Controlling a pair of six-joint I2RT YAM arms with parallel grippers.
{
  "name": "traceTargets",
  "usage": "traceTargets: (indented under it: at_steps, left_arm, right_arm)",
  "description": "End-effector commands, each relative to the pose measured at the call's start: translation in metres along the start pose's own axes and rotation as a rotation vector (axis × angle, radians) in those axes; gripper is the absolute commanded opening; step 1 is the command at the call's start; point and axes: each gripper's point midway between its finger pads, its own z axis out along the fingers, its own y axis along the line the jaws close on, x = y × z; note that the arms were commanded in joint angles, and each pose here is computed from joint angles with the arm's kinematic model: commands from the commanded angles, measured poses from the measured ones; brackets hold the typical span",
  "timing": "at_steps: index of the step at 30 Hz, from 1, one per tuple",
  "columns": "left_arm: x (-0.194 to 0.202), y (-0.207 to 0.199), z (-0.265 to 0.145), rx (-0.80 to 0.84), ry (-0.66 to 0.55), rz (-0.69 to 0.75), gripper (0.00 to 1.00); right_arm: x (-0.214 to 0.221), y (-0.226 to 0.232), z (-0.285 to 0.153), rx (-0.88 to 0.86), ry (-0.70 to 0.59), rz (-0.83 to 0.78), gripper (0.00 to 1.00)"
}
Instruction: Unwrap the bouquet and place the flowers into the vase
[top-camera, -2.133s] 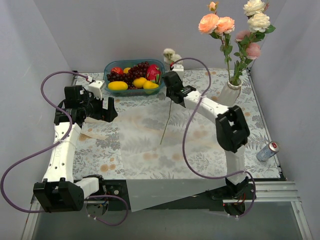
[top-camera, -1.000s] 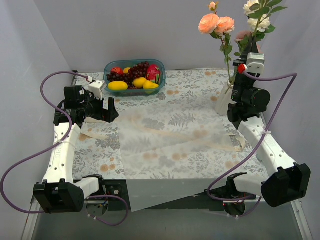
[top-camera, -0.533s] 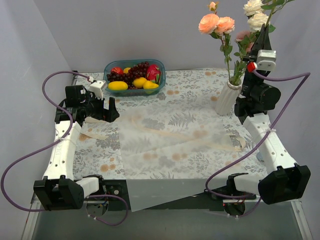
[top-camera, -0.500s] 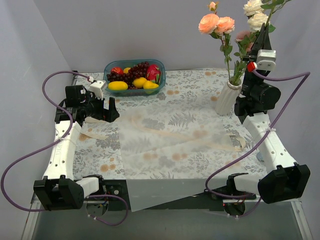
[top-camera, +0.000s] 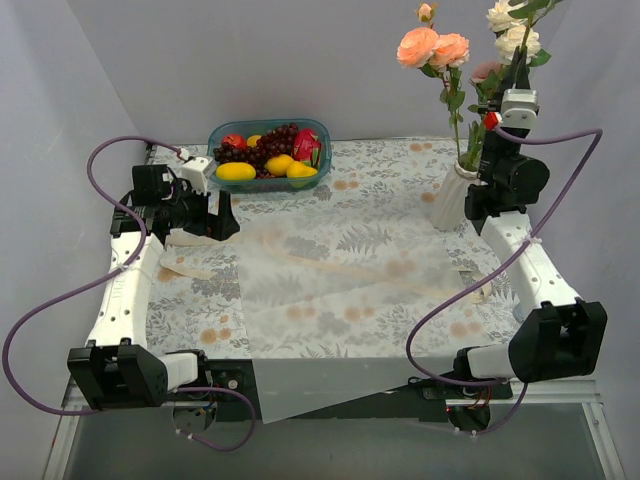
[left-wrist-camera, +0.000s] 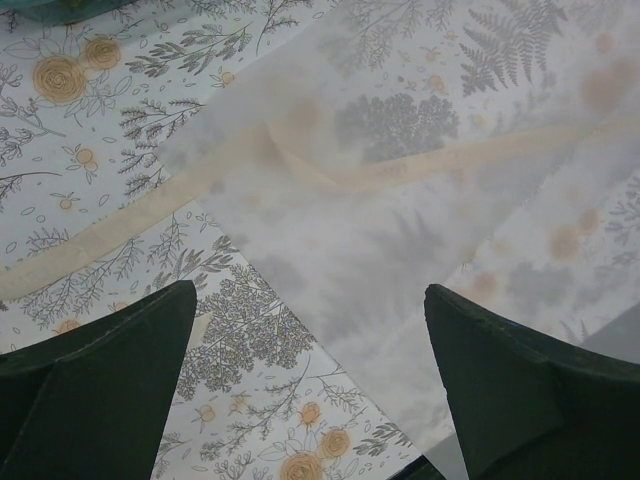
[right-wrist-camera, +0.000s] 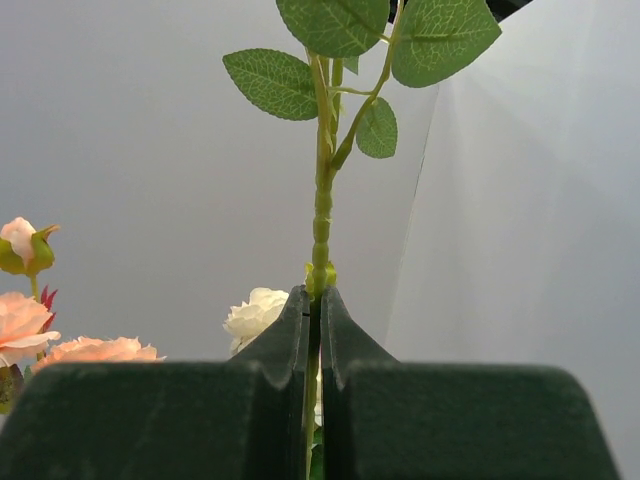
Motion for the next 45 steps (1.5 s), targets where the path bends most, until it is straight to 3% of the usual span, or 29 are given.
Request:
traceTargets:
  at_steps: [1, 19, 22, 23, 31, 33, 37, 41, 42, 45]
  left_arm:
    - [-0.012, -0.001, -0.005, 0.008, -0.023, 0.025, 0.98]
    - [-0.02, 0.006, 0.0, 0.0, -0.026, 0.032, 0.98]
    - [-0.02, 0.006, 0.001, 0.001, -0.025, 0.032, 0.98]
    - [-0.02, 0.005, 0.0, 0.007, -0.024, 0.039, 0.98]
    - [-0.023, 0.004, -0.003, 0.003, -0.037, 0.044, 0.98]
    - [-0.023, 0.003, -0.004, 0.006, -0.039, 0.045, 0.98]
    - [-0.025, 0.001, -0.006, 0.01, -0.047, 0.046, 0.98]
    - [-0.027, -0.001, -0.009, 0.013, -0.055, 0.046, 0.98]
    - [-0.028, -0.002, -0.01, 0.013, -0.056, 0.047, 0.98]
    - [-0.03, -0.004, -0.013, 0.013, -0.067, 0.049, 0.98]
  right_arm:
    - [-0.025, -0.02, 0.015, 0.081, -0.094, 0.018, 0.01]
    - [0.032, -0.006, 0.008, 0.088, 0.018, -0.011, 0.01]
    - [0.035, -0.01, 0.007, 0.11, 0.03, -0.012, 0.21]
    - [0.036, -0.011, 0.007, 0.12, 0.038, -0.009, 0.37]
    - [0.041, -0.002, 0.015, 0.086, 0.158, -0.026, 0.59]
    - [0.041, -0.005, 0.013, 0.117, 0.206, -0.025, 0.71]
    - [0.034, -0.009, 0.01, 0.131, 0.239, -0.003, 0.78]
    - [0.035, -0.01, 0.023, 0.144, 0.328, 0.054, 0.92]
    - [0.063, 0.005, 0.012, 0.097, 0.468, 0.032, 0.93]
    - [0.072, 0.023, -0.013, 0.083, 0.639, 0.128, 0.95]
